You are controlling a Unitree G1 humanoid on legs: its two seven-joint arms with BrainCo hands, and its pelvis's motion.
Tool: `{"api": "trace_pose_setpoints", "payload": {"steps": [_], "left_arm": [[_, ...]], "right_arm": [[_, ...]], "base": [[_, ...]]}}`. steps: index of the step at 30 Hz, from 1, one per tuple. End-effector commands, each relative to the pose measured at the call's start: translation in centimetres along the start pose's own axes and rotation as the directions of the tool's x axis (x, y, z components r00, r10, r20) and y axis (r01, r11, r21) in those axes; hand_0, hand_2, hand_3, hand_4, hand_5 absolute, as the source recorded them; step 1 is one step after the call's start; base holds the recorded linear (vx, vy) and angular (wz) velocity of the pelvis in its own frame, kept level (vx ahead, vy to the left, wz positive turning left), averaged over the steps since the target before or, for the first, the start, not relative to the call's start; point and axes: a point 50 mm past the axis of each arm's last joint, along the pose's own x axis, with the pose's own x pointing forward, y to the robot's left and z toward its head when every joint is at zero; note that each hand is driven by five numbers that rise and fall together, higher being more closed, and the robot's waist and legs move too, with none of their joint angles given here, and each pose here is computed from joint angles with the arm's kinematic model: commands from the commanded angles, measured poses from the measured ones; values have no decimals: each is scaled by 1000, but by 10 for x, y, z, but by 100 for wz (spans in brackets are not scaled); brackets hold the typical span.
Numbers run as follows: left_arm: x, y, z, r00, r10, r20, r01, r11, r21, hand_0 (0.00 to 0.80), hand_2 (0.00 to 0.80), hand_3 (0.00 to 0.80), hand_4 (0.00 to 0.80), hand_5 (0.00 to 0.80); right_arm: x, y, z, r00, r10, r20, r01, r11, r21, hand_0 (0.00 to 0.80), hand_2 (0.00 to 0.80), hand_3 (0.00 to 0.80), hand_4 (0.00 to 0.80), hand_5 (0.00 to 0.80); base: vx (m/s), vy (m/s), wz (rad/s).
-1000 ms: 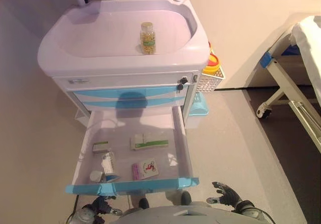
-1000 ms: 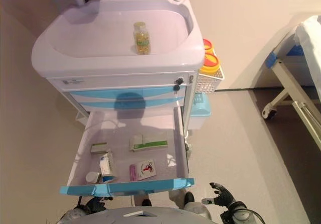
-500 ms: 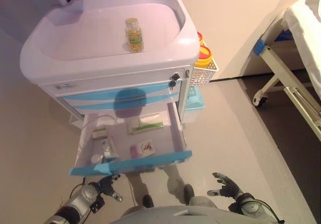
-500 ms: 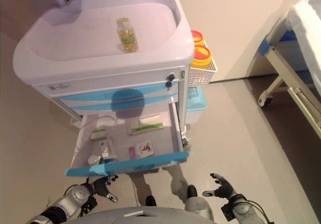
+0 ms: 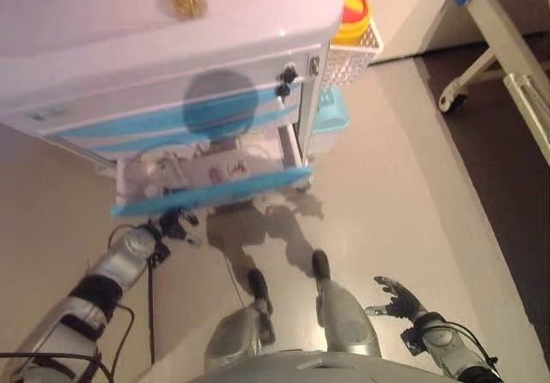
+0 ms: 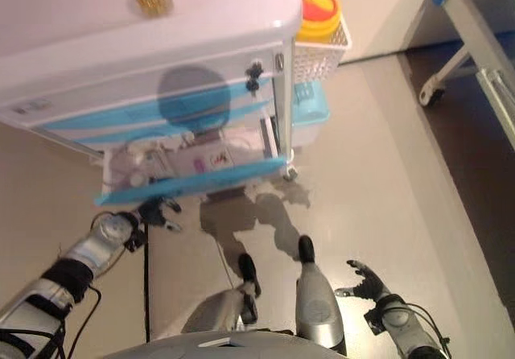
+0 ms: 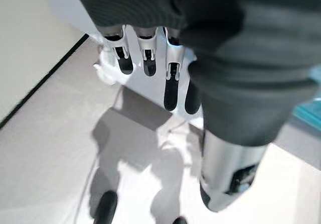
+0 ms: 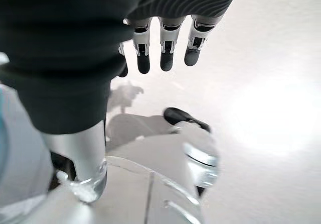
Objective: Open the drawer and pick up the medicine
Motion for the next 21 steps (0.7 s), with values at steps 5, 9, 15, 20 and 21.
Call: {"api": "trace_pose_setpoints", "payload": {"steps": [5,9,15,20,21], "left_arm": [[-13,84,49,953,271,137,-262,962,-81,0,0,0,0,0],[-22,127,59,907,405,115,-390,912,-127,0,0,0,0,0],[-43,187,78,804,591,67,-562,792,-238,0,0,0,0,0],[-65,222,92,629,775,61,-721,611,-326,0,0,0,0,0],[-68,225,94,602,796,55,-740,583,-335,0,0,0,0,0]], "right_arm": [[2,-15,27,987,-104,123,93,991,93,0,0,0,0,0],[1,-26,30,981,-141,136,125,985,119,0,0,0,0,0],[0,-28,29,981,-139,133,129,989,78,0,0,0,0,0],[-1,-22,27,982,-118,145,111,992,57,0,0,0,0,0],[-1,-20,27,983,-115,145,108,993,56,0,0,0,0,0]], "base": [[-23,34,2],[-3,78,-5],[-16,54,-12],[-6,18,-7],[-6,-7,-11]]}}
